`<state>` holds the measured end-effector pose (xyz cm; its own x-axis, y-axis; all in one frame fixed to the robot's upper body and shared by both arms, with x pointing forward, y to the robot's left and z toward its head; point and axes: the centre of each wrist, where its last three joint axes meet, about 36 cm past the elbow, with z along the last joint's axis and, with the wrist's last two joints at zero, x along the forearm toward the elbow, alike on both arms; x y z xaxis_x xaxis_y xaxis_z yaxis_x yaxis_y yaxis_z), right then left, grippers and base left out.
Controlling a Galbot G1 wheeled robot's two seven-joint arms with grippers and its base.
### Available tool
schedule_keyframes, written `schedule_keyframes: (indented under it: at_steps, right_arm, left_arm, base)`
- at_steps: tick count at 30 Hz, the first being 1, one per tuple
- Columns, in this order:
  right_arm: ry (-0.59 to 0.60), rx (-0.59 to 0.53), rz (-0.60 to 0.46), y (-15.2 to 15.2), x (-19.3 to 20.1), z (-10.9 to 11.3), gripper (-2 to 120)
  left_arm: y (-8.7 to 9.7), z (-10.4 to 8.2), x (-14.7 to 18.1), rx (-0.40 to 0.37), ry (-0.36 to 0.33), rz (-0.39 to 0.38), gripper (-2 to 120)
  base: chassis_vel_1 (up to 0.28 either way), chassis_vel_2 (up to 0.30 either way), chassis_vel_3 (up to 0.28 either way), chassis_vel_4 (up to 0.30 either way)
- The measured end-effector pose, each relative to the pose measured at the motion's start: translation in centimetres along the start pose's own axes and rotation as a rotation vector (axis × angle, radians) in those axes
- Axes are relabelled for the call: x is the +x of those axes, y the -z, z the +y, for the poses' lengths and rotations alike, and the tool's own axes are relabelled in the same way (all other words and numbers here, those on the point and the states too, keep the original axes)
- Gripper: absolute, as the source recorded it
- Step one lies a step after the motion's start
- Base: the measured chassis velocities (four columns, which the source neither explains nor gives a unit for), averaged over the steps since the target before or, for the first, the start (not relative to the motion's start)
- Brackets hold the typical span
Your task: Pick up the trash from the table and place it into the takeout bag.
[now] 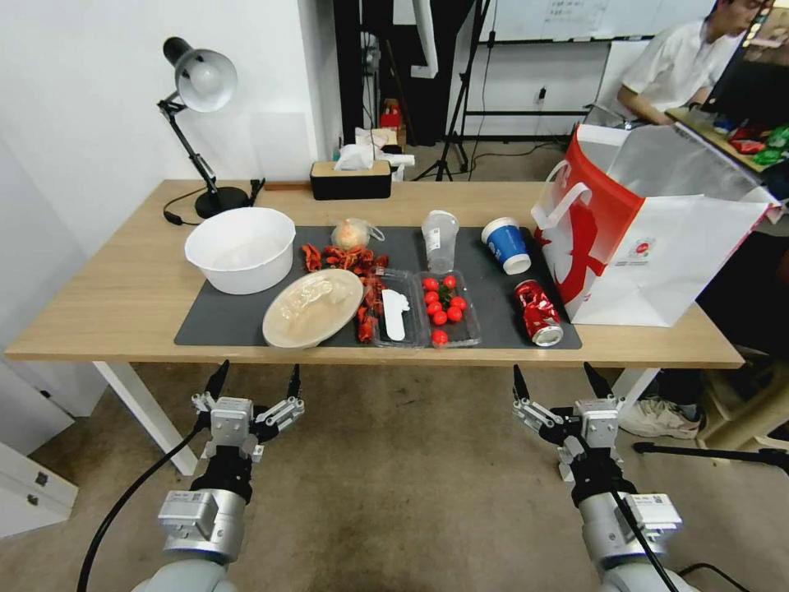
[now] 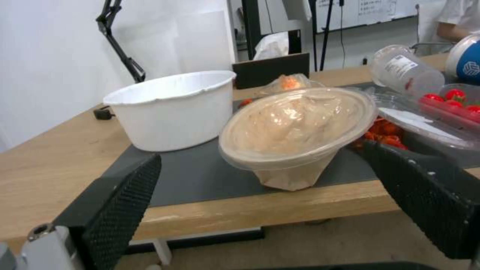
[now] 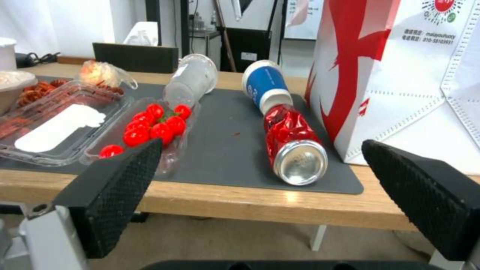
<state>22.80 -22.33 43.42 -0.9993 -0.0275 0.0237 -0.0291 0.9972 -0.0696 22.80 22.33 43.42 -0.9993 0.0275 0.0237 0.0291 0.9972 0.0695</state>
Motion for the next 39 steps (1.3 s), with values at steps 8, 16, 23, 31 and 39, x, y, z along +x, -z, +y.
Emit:
schedule_keyframes:
  at_steps: [8,16,23,31,39]
  right_arm:
    - [0.0,0.0,0.0,0.0,0.0,0.0,100]
    - [0.0,0.0,0.0,0.0,0.0,0.0,100]
    - [0.01,-0.009,0.002,0.0,-0.4,0.0,100]
    - [0.16,-0.092,0.146,-1.0,-4.9,-0.7,100]
    - [0.145,-0.07,0.119,0.9,-5.5,-3.0,100]
  left_arm:
    - [0.0,0.0,0.0,0.0,0.0,0.0,100]
    - [0.0,0.0,0.0,0.0,0.0,0.0,100]
    - [0.0,0.0,0.0,0.002,0.008,0.001,100]
    - [-0.4,1.3,0.8,0.098,0.294,0.095,100]
    - [-1.3,1.1,1.2,0.101,0.293,0.109,100]
  base:
    - [0.0,0.0,0.0,0.0]
    - [0.0,0.0,0.0,0.0]
    - [0.0,0.0,0.0,0.0]
    - [0.0,0.0,0.0,0.0]
    - [0.0,0.0,0.0,0.0]
